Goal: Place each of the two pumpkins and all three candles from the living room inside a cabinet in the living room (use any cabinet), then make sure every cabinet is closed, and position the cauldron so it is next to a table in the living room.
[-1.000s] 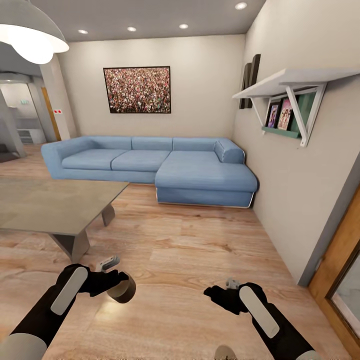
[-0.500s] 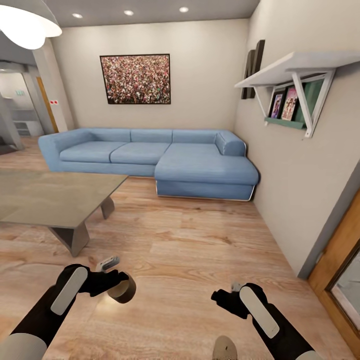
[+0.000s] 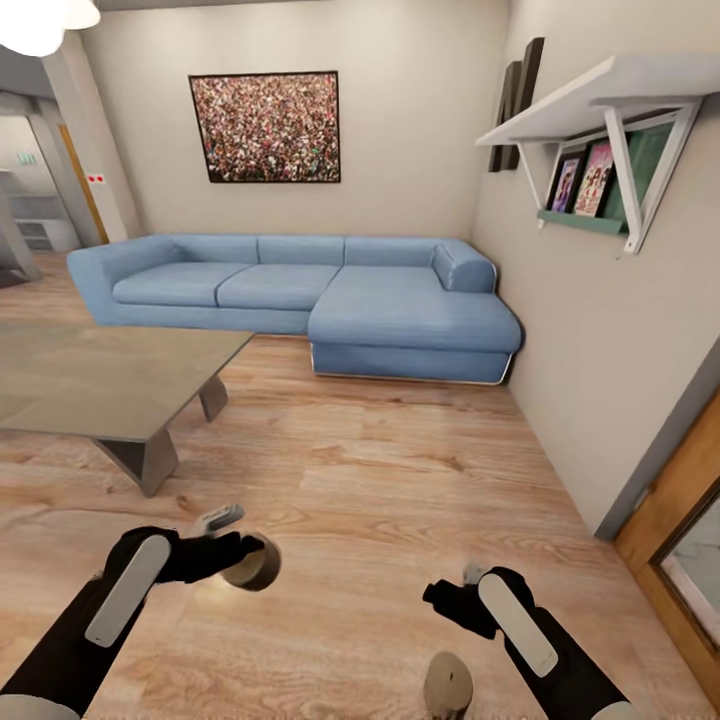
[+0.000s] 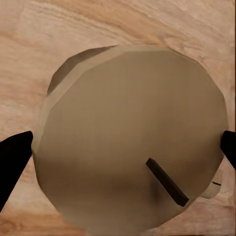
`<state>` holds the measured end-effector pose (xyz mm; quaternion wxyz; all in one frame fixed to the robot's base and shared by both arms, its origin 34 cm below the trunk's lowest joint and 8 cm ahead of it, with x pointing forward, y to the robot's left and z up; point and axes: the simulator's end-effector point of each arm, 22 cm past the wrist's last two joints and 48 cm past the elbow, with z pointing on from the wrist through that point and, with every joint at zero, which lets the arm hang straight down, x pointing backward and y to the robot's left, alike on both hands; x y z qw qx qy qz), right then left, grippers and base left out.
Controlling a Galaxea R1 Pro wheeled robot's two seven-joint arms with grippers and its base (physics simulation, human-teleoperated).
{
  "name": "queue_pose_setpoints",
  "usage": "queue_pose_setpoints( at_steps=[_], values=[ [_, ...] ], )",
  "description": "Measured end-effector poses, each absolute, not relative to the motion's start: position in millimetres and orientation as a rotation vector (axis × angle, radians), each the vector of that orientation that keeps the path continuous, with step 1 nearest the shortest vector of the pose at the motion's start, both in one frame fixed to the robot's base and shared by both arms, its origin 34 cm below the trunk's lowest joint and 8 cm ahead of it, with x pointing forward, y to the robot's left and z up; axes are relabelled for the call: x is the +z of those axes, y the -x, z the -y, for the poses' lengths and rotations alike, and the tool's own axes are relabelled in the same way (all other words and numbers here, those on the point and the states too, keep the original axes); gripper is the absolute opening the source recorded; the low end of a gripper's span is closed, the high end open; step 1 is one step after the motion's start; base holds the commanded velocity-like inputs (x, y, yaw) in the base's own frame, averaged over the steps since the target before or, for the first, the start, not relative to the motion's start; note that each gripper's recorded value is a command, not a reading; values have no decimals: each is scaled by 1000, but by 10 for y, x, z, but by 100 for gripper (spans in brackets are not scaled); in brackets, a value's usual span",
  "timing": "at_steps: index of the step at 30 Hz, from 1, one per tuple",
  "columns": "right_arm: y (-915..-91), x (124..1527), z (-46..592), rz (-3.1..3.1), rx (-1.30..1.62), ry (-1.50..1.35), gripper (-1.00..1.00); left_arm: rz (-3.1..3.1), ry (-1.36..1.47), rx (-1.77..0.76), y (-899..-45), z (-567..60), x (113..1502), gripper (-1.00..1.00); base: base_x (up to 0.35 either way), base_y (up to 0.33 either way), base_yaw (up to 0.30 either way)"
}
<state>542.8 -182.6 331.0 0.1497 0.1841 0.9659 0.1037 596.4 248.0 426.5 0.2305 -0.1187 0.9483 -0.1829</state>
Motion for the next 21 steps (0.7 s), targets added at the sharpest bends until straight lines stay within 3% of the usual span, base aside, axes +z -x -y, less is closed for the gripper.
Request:
queue_pose_setpoints(
  at_steps=[6, 21],
  values=[
    [-5349, 3148, 1841, -2811, 282, -536, 100, -2553, 242, -527, -5831, -2321, 4458, -100, 0, 0, 0],
    [-5205, 2822, 1863, -2876, 252, -546, 100, -2579, 330, -642, -5789, -2358, 4267, -100, 0, 0, 0]
  ],
)
